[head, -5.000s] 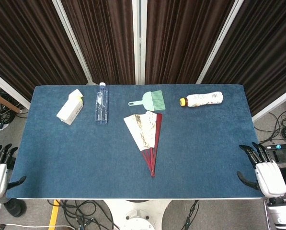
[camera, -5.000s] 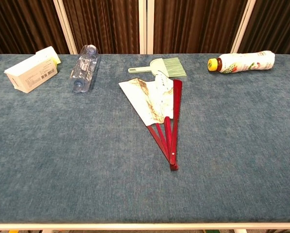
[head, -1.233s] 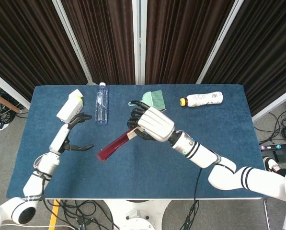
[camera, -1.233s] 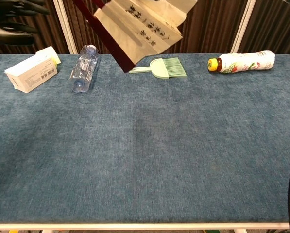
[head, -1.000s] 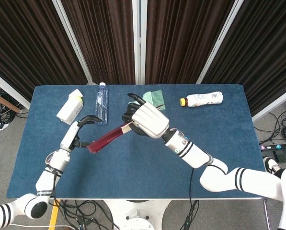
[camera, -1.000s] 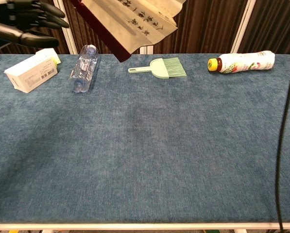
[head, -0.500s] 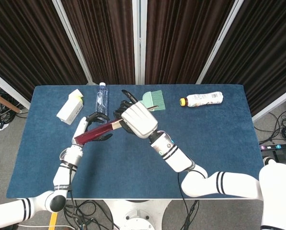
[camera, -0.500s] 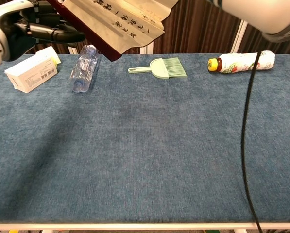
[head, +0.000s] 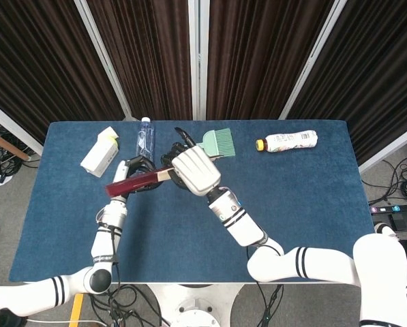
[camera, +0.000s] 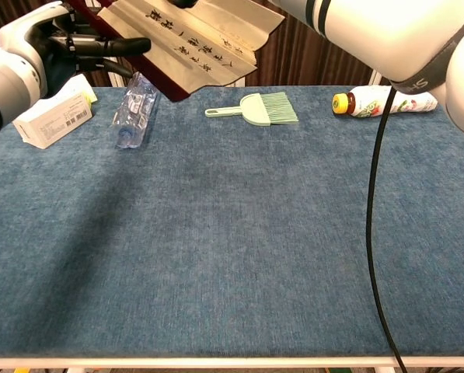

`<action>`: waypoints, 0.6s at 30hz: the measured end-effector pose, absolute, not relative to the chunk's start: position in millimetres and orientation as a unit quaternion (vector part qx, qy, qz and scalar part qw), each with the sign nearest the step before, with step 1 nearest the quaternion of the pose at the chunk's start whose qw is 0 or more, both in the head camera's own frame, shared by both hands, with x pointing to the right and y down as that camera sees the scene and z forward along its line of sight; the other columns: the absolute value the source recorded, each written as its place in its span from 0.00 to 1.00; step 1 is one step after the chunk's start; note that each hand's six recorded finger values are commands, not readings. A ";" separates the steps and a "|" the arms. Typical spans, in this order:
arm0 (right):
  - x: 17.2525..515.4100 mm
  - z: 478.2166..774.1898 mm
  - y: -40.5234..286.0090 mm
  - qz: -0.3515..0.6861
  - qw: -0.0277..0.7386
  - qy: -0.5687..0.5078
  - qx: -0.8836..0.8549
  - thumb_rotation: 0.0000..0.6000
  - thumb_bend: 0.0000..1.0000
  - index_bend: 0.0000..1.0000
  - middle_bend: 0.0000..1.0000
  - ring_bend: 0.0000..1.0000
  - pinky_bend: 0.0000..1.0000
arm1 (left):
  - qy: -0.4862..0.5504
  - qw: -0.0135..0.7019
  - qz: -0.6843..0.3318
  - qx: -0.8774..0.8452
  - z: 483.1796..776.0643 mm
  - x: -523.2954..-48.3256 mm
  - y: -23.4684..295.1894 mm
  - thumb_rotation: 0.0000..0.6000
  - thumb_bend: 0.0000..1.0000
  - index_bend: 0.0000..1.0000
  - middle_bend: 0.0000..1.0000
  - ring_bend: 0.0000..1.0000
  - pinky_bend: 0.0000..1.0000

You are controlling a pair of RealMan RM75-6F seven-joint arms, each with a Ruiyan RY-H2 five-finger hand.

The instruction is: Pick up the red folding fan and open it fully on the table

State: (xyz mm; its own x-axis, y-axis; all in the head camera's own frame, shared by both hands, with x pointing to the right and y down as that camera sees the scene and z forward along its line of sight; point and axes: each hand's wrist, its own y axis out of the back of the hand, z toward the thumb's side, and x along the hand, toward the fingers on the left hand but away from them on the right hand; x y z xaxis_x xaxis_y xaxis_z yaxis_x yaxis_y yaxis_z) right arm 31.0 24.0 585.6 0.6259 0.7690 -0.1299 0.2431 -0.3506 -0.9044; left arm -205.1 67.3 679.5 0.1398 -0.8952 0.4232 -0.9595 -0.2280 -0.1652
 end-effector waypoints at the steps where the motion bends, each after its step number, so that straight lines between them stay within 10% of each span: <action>1: 31.5 586.1 24.3 0.283 0.466 -0.327 -0.772 1.00 0.87 0.79 0.60 0.33 0.05 | -0.623 0.072 0.220 0.747 680.5 -205.0 66.4 1.00 0.24 0.73 0.69 0.51 0.56; 18: 114.4 578.4 44.9 0.323 0.571 -0.249 -0.713 1.00 0.87 0.79 0.60 0.34 0.04 | -0.524 -0.189 0.400 0.727 683.9 -260.0 79.2 1.00 0.28 0.74 0.71 0.53 0.57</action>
State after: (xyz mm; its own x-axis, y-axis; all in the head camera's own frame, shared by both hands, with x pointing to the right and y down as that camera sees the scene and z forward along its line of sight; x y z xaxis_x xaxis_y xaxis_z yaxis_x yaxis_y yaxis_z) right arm 114.4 44.9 578.4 0.6682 0.7229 -0.1762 -0.0140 -0.2246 -0.9744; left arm -260.0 79.2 683.9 0.1295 -0.9141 0.3843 -0.6120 -0.3786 -0.6943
